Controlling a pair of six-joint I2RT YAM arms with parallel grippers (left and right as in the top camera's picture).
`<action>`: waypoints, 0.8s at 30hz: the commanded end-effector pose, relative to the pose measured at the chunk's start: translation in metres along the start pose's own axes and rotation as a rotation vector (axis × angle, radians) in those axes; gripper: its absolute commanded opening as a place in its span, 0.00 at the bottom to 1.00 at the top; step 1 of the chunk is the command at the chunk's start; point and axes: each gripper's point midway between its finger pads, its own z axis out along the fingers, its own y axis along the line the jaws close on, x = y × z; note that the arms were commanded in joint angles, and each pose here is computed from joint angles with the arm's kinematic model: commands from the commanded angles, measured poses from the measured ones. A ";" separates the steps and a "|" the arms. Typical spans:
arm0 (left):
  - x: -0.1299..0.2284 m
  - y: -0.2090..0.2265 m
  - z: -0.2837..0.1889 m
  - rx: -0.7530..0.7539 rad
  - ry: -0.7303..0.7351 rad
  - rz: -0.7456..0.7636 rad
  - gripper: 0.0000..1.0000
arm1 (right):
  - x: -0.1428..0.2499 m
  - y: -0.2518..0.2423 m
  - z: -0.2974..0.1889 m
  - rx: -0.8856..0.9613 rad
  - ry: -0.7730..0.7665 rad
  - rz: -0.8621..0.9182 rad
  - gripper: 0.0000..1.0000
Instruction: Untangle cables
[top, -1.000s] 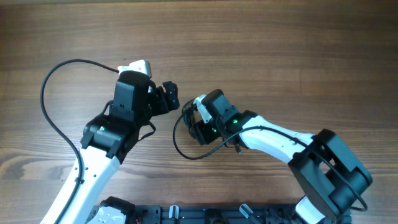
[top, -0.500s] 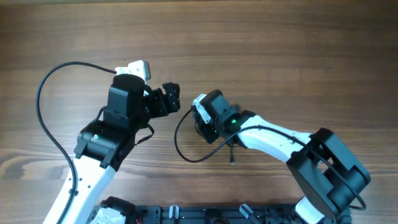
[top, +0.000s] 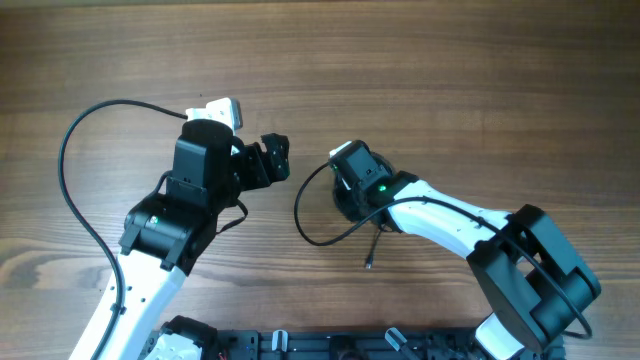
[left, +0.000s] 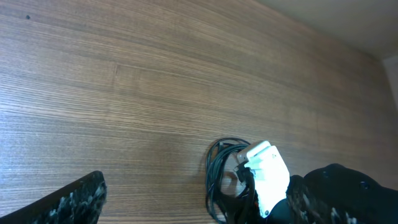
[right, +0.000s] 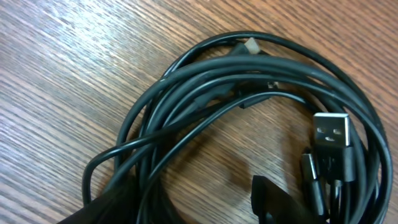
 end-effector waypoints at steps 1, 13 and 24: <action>-0.002 -0.002 -0.004 0.014 -0.008 0.013 0.95 | 0.022 0.019 0.012 -0.082 0.061 0.034 0.74; -0.002 -0.002 -0.004 0.012 -0.006 0.014 0.95 | -0.030 0.031 -0.022 -0.163 -0.027 0.095 0.78; -0.003 -0.002 -0.004 0.012 -0.010 0.040 0.95 | -0.046 0.039 -0.040 -0.223 -0.046 0.298 0.77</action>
